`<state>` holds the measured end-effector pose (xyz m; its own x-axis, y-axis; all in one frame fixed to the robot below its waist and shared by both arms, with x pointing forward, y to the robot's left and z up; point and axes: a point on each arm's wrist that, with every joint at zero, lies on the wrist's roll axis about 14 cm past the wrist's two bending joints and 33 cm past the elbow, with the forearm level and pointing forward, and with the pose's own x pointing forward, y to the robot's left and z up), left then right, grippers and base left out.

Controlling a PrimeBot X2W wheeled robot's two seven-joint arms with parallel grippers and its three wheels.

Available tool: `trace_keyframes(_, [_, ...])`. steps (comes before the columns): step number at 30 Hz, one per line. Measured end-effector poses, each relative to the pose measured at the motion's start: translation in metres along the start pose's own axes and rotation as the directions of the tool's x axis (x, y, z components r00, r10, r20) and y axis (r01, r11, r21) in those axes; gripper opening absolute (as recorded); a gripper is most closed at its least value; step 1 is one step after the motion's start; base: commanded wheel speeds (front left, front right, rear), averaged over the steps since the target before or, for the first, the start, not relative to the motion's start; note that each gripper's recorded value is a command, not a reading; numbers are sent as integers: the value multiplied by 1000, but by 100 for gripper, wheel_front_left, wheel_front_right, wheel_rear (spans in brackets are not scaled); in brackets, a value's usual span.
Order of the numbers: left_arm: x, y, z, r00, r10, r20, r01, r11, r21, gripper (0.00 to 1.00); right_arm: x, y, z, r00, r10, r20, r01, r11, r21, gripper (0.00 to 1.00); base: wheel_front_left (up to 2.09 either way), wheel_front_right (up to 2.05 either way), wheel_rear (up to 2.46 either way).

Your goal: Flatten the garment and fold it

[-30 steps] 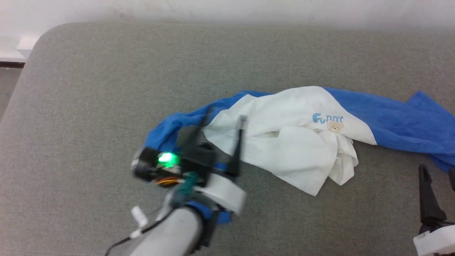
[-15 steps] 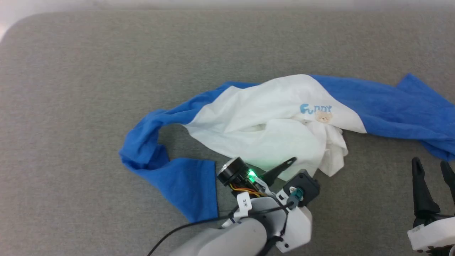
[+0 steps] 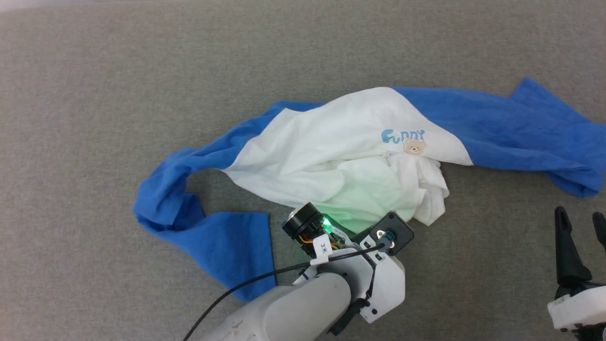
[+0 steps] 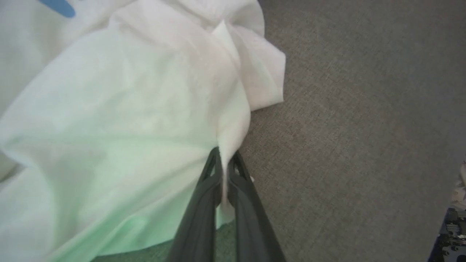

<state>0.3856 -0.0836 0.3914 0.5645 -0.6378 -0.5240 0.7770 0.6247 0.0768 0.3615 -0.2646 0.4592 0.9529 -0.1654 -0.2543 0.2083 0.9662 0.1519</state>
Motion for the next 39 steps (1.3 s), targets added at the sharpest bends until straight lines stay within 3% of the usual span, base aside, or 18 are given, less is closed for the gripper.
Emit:
trace_keyframes(5, [-13, 5, 35, 991, 15, 133, 1, 993, -118, 0, 4, 11, 3, 999, 33, 11, -33, 999, 2, 100, 0, 0, 0])
trace_keyframes(8, [-33, -3, 71, 967, -25, 253, 76, 978, -194, 0, 6, 21, 6, 998, 67, 21, -67, 998, 4, 100, 0, 0, 0])
trace_keyframes(11, [-62, -6, 76, 959, -45, 281, 117, 962, -246, 0, 6, 31, 6, 995, 98, 17, -98, 995, 4, 100, 0, 0, 0])
trace_keyframes(15, [-102, 5, 22, 992, 10, 129, 41, 924, -381, 0, 7, 45, 6, 990, 141, 12, -141, 990, 7, 100, 0, 0, 0])
trace_keyframes(18, [-132, -25, -46, 992, -79, -97, 20, 864, -503, 0, 8, 55, 2, 985, 173, -8, -173, 985, 9, 100, 0, 0, 0])
trace_keyframes(19, [-143, -41, -67, 977, -126, -169, 12, 833, -553, 0, 8, 58, 1, 984, 179, -13, -179, 984, 10, 100, 0, 0, 0])
trace_keyframes(21, [-163, -68, -102, 936, -205, -286, -8, 801, -598, 0, 9, 59, 1, 983, 182, -19, -182, 983, 8, 100, 0, 0, 0])
trace_keyframes(23, [-167, -70, -106, 943, -184, -278, -37, 771, -636, 0, 10, 58, -1, 983, 179, -28, -179, 984, 7, 100, 0, 0, 0])
trace_keyframes(24, [-165, -65, -103, 953, -157, -258, -45, 772, -634, 0, 10, 57, -2, 983, 178, -31, -178, 984, 5, 100, 0, 0, 0])
trace_keyframes(25, [-162, -59, -98, 964, -124, -234, -53, 775, -630, 29, 10, 57, -2, 984, 177, -35, -177, 984, 3, 100, 0, 0, 0])
trace_keyframes(26, [-158, -51, -91, 978, -76, -197, -65, 780, -622, 100, 10, 57, -2, 984, 177, -36, -177, 984, 2, 100, 0, 0, 0])
trace_keyframes(32, [-143, -12, -21, 989, 113, 98, -31, 796, -605, 100, 5, 60, 0, 981, 189, -35, -189, 982, -1, 100, 0, 0, 0])
trace_keyframes(35, [-157, 27, 37, 903, 278, 327, -25, 795, -606, 100, 1, 62, 6, 980, 197, -17, -197, 980, -1, 100, 0, 0, 0])
trace_keyframes(38, [-195, 88, 81, 690, 511, 513, -212, 820, -532, 100, -3, 60, 12, 981, 193, 6, -193, 981, -1, 100, 0, 0, 0])
trace_keyframes(39, [-209, 104, 92, 606, 564, 561, -292, 814, -503, 100, -5, 58, 14, 982, 187, 14, -187, 982, -2, 100, 0, 0, 0])
